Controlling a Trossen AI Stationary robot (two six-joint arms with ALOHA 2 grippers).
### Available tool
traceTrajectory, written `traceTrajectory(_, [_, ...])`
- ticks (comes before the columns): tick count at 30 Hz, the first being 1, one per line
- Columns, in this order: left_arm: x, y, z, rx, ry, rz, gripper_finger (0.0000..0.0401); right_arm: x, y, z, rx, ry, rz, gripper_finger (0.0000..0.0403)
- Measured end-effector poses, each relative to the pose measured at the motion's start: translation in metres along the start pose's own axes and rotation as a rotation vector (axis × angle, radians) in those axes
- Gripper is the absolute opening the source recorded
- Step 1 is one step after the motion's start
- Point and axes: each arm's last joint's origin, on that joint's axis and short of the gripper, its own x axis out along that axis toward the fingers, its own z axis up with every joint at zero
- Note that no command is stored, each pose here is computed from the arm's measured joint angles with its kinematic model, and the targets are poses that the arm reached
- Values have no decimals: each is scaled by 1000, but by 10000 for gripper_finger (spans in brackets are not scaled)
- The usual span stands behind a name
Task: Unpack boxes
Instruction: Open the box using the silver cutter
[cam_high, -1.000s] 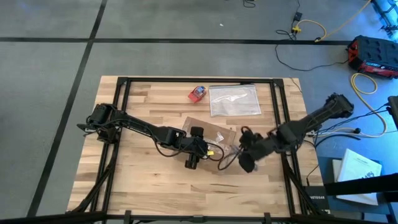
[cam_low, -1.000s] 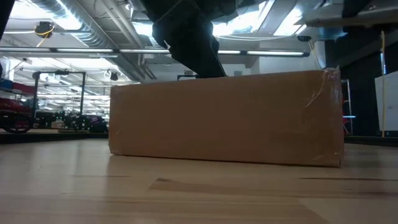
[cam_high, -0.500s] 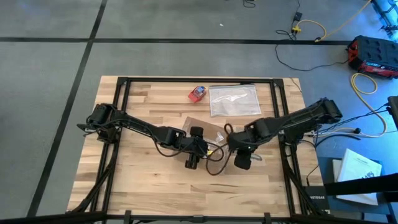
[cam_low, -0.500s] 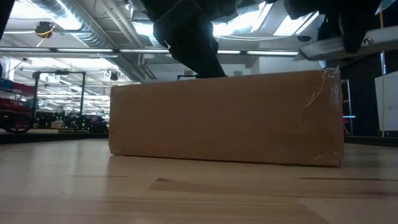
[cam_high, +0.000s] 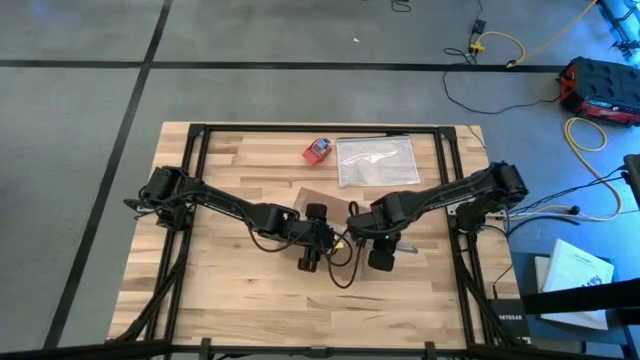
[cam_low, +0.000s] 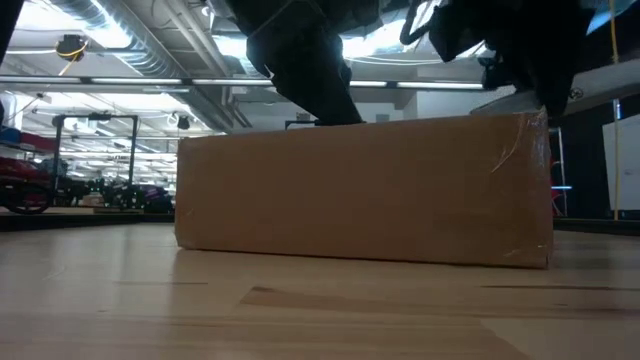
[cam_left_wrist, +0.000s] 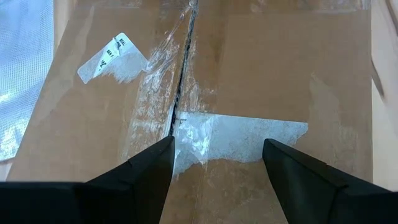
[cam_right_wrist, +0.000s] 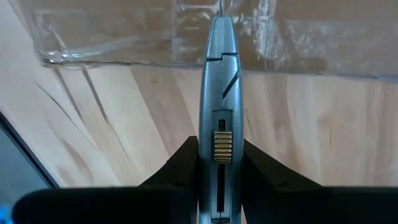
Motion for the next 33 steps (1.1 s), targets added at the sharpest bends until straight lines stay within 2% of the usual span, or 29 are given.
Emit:
traceTrajectory(22, [0, 0, 0, -1, -6, -1, 235, 0, -4, 4, 20, 1, 19, 61])
traceTrajectory(33, [0, 1, 4, -10, -39, 6, 235, 5, -9, 9, 36, 54, 57, 61])
